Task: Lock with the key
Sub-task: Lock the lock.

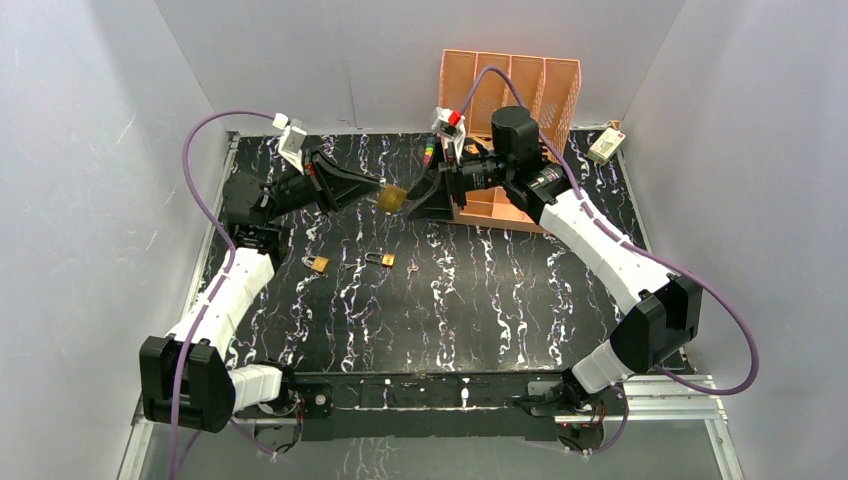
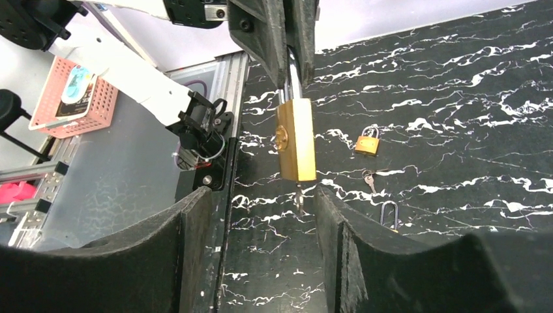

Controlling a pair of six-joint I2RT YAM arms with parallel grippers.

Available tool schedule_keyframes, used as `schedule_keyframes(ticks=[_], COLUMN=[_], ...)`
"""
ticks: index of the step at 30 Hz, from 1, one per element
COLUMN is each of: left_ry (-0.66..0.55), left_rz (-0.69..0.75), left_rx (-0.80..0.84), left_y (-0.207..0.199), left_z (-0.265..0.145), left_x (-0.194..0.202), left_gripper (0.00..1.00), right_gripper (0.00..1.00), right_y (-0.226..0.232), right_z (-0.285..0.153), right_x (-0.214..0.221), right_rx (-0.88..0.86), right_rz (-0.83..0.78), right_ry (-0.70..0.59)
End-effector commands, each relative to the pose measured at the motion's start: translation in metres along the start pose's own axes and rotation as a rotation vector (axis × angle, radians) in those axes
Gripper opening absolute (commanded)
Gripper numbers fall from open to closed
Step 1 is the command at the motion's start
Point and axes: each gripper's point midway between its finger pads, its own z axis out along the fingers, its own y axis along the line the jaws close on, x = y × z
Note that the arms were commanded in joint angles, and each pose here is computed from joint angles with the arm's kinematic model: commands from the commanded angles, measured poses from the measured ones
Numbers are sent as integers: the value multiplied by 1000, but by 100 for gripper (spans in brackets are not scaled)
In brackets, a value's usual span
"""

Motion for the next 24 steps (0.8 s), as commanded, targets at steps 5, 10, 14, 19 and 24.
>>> schedule_keyframes(ticks=[5,10,14,19,24], left_ry=[-54,-52,-50,-54,-53], left_rz=[103,101,99,98,97], left_rx=[35,35,31,24,23], left_y=[-19,-18,-16,-14,-13], left_z=[2,2,1,1,1], left_x=[-22,-20,-19,-18,-18], left_gripper=[0,0,0,0,0], right_gripper=[68,49,42,48,23], right_y=[-4,-4,-5,-7,-8], right_z=[-1,2,3,4,5], right_x=[-13,-14,-10,-6,-4], right_rx=[56,33,26,23,17], right_rz=[-79,-63,-52,-44,-40], right_ry=[-29,-27,-20,-12,-8])
